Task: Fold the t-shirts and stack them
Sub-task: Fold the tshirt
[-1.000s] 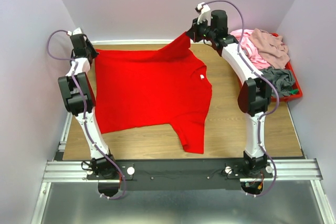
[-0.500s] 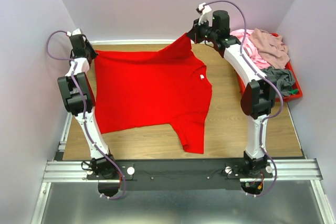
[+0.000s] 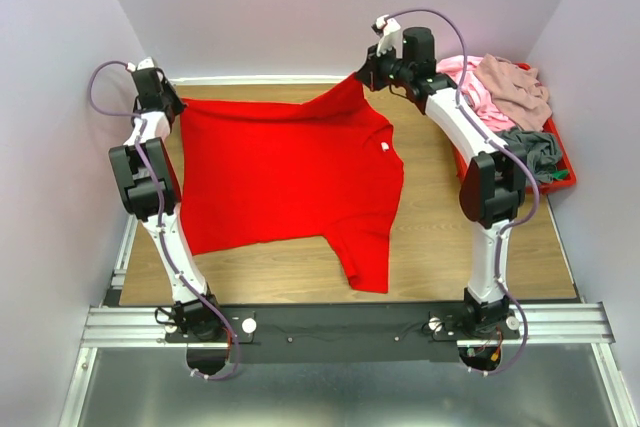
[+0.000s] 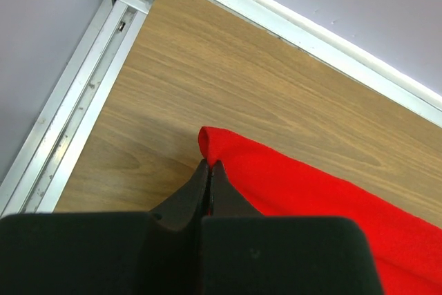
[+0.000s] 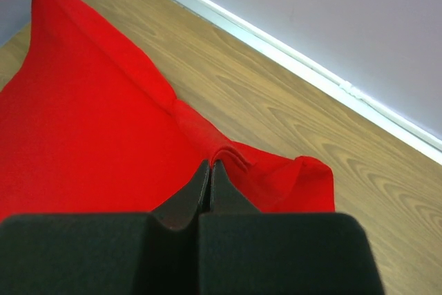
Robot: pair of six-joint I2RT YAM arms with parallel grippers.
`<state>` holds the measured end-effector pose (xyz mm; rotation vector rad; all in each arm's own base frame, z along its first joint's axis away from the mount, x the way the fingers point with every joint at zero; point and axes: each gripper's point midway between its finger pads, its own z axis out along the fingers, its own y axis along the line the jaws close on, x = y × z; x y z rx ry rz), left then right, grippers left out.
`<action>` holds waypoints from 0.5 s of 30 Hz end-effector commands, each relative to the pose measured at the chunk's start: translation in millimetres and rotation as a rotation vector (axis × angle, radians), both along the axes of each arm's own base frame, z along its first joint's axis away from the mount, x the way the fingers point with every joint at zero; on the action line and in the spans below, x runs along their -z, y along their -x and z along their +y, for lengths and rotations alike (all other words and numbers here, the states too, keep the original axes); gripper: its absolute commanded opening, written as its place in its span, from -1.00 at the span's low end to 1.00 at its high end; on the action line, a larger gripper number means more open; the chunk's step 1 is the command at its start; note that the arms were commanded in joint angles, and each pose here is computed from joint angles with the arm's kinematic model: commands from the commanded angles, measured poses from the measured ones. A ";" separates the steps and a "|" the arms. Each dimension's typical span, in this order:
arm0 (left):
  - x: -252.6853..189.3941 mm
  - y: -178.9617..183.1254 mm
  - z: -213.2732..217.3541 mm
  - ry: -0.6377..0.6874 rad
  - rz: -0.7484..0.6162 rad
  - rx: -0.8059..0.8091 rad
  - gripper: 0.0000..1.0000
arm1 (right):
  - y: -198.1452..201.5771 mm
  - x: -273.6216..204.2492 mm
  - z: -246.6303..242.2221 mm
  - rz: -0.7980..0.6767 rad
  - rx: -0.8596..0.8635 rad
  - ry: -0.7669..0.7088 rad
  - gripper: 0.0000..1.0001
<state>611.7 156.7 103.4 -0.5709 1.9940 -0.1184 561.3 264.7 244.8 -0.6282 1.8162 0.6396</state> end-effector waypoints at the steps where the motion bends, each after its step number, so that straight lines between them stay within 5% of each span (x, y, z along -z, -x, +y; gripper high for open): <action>1: 17.7 11.7 4.8 0.009 0.032 0.006 -1.00 | 15.3 -20.9 0.8 -0.029 -0.020 0.003 -0.99; 15: 5.4 43.0 7.5 0.008 -0.004 -0.007 -1.00 | 28.7 -13.8 -10.8 -0.019 0.008 0.040 -0.99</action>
